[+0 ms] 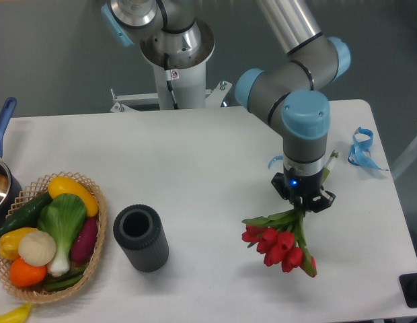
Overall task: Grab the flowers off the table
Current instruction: 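Lift the gripped tulip bunch up off the table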
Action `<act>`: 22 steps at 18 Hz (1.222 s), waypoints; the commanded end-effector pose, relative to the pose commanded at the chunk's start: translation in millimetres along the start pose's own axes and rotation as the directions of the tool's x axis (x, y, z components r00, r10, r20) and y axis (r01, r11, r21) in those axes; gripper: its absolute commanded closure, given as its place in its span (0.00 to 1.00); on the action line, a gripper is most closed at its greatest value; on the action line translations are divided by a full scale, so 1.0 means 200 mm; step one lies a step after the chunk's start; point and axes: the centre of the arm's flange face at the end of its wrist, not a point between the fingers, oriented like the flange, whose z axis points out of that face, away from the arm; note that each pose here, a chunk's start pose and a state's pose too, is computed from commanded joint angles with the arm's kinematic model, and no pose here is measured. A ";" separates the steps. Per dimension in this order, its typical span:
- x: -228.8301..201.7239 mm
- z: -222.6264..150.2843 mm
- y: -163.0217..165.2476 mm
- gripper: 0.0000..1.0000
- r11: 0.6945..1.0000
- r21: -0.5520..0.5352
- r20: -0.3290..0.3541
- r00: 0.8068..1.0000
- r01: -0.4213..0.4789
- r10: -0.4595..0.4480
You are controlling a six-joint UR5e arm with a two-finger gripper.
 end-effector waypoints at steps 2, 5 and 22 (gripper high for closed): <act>-0.03 -0.04 0.00 1.00 1.000 -0.008 -0.020 1.000 0.001 -0.001; -0.08 -0.09 0.00 1.00 1.000 -0.027 -0.077 0.997 0.007 -0.009; -0.14 -0.17 -0.04 1.00 1.000 -0.031 -0.090 0.996 0.002 -0.005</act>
